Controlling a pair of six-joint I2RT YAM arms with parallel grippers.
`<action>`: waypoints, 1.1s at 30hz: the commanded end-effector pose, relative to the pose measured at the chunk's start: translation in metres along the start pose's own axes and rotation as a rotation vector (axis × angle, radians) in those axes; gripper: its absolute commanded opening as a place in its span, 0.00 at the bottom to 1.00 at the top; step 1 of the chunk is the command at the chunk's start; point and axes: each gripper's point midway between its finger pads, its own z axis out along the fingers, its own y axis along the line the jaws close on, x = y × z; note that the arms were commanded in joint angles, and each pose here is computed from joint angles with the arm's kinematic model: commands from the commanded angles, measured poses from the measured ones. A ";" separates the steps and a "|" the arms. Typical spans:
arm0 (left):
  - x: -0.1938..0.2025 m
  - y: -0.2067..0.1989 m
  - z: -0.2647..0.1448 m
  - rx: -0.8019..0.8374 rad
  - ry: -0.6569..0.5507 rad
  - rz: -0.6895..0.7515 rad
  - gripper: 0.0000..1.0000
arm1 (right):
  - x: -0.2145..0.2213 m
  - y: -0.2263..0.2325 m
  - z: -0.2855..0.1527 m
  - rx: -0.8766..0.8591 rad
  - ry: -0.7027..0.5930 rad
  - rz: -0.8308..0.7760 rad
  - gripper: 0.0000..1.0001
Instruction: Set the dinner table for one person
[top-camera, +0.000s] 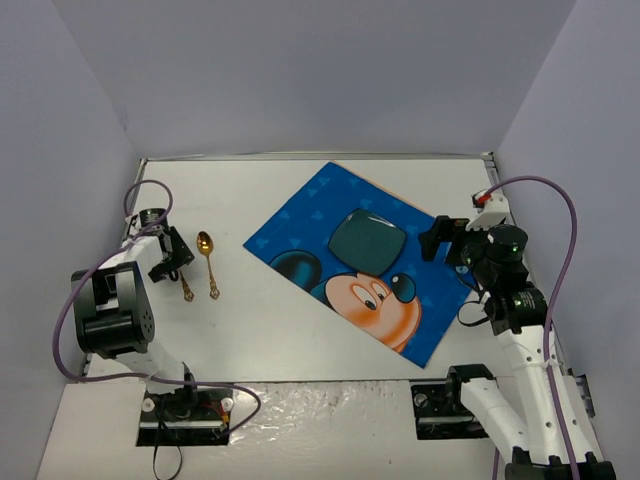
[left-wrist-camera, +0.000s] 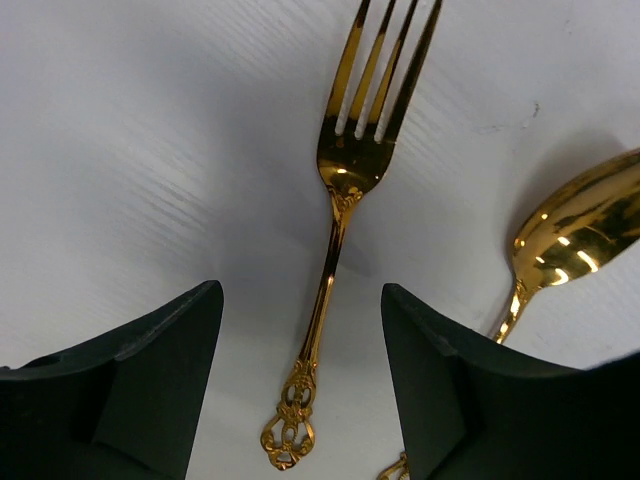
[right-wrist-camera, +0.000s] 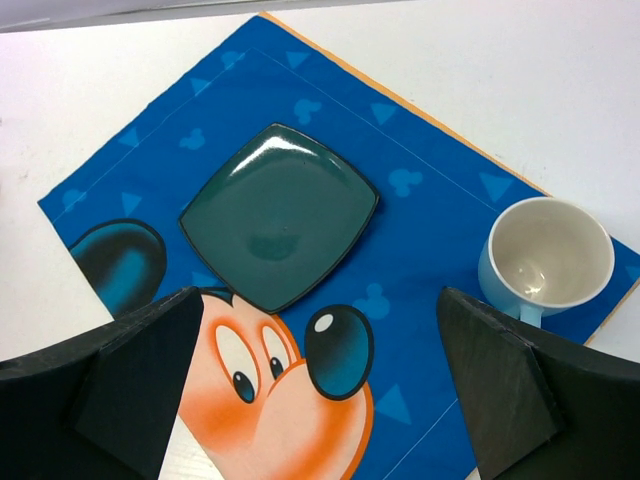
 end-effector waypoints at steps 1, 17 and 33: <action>-0.032 -0.015 0.000 0.060 -0.082 0.004 0.57 | -0.012 0.005 0.001 -0.027 -0.055 -0.046 1.00; -0.016 -0.008 0.015 0.052 -0.008 0.029 0.00 | -0.016 0.009 -0.003 -0.038 -0.063 -0.069 1.00; -0.060 -0.156 -0.118 0.311 -0.216 0.485 0.00 | -0.026 0.016 -0.016 -0.060 -0.081 -0.053 1.00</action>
